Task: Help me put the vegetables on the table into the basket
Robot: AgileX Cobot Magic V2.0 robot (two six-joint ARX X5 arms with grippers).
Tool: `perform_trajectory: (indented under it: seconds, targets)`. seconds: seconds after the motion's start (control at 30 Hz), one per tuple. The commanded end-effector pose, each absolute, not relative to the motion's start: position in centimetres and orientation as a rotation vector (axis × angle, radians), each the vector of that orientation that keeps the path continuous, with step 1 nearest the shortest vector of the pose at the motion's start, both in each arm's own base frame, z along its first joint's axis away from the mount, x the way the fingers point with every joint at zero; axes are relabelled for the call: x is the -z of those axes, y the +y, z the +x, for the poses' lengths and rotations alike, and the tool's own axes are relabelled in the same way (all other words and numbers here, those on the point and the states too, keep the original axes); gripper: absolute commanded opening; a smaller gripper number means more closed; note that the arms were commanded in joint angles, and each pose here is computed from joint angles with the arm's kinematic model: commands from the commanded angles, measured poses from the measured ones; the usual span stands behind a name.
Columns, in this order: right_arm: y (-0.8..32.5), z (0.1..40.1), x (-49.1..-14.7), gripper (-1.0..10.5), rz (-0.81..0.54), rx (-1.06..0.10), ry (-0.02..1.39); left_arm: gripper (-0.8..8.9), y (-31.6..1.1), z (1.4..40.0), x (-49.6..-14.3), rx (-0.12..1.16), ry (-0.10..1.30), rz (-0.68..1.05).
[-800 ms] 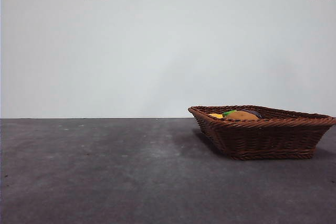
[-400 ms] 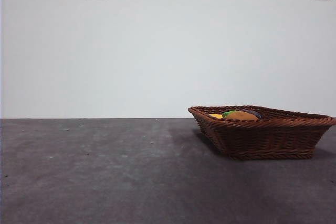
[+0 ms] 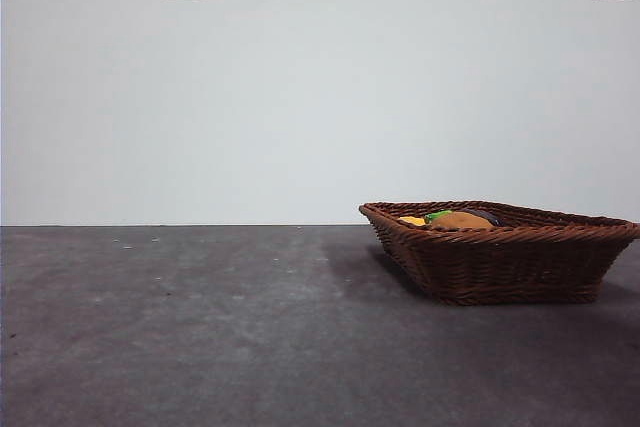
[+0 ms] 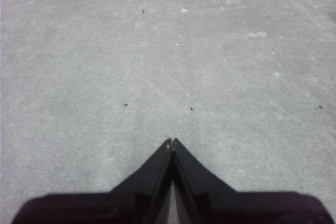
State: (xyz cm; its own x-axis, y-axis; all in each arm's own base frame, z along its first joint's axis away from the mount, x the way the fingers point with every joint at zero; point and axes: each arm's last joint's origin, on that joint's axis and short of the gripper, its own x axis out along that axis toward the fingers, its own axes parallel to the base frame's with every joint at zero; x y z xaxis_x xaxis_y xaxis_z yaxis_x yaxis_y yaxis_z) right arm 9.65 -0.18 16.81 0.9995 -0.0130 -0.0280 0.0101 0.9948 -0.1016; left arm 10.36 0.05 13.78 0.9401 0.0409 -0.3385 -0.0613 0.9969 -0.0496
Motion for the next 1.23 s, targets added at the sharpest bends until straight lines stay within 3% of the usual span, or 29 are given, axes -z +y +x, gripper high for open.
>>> perform_trajectory:
  seconds: [0.03,0.17,0.3,1.23]
  targets:
    - [-0.2,9.7,-16.4,0.0,-0.112,0.022,0.045,-0.01,0.1,10.4,-13.5,-0.053,0.354,-0.049]
    - [-0.3,9.7,-16.2,0.0,-0.108,0.046,0.067,-0.01,0.1,10.4,-13.4,-0.053,0.359,-0.049]
    - [-0.3,9.5,-15.0,0.0,-0.107,0.039,0.195,-0.01,0.1,10.4,-13.4,-0.053,0.359,-0.049]
    - [-0.3,9.5,-15.1,0.0,-0.106,0.047,0.19,-0.01,0.1,10.4,-13.4,-0.053,0.359,-0.049]
